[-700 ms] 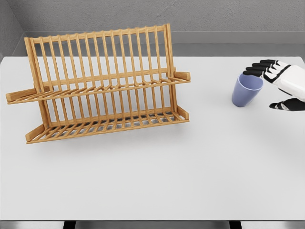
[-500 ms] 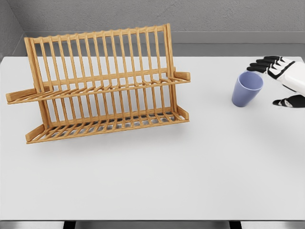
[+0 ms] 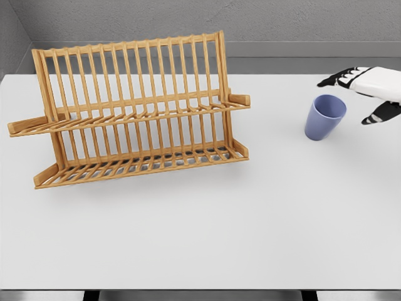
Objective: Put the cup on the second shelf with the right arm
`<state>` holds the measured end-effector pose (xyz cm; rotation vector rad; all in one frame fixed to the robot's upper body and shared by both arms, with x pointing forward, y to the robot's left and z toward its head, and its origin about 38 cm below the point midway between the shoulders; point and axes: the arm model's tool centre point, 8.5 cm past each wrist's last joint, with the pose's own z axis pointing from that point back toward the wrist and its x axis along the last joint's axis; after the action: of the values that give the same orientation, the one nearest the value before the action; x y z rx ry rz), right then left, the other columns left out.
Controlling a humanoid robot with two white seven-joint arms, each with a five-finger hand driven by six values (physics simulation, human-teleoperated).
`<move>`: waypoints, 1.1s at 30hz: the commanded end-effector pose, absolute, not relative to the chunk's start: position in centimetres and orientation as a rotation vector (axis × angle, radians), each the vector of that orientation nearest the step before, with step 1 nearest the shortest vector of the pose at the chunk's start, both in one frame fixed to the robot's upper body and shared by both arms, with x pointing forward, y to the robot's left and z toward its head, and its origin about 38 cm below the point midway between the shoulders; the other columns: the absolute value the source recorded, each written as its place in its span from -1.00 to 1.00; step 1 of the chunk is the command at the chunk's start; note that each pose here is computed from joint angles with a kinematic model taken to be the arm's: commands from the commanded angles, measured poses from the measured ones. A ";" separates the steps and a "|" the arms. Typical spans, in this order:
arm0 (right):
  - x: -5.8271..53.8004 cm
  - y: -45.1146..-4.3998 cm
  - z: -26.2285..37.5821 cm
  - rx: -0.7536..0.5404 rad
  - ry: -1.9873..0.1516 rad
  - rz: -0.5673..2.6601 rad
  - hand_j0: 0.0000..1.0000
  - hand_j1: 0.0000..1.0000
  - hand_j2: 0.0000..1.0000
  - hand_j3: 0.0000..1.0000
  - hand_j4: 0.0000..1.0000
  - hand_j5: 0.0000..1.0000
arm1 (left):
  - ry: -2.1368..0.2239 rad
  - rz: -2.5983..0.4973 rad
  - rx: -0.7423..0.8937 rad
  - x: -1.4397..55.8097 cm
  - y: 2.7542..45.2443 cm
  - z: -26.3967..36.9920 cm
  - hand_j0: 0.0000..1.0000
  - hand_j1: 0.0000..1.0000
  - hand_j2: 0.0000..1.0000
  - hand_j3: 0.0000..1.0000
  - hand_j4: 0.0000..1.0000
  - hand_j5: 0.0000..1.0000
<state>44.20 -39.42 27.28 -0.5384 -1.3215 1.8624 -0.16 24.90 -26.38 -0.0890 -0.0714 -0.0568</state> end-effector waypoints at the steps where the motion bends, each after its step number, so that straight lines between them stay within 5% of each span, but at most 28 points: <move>1: 44.4 -39.9 26.7 -0.526 -1.299 1.844 1.00 1.00 1.00 1.00 1.00 1.00 | -0.071 -0.057 -0.089 -0.2 24.9 -26.4 1.00 1.00 1.00 1.00 1.00 1.00; 33: 48.7 -37.3 22.6 -0.431 -1.204 1.853 1.00 1.00 1.00 1.00 1.00 1.00 | -0.071 -0.057 -0.089 -0.2 24.9 -26.4 1.00 1.00 1.00 1.00 1.00 1.00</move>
<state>48.58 -37.32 23.07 -0.4408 -1.2112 1.8605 -0.15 24.90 -26.38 -0.0890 -0.0714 -0.0567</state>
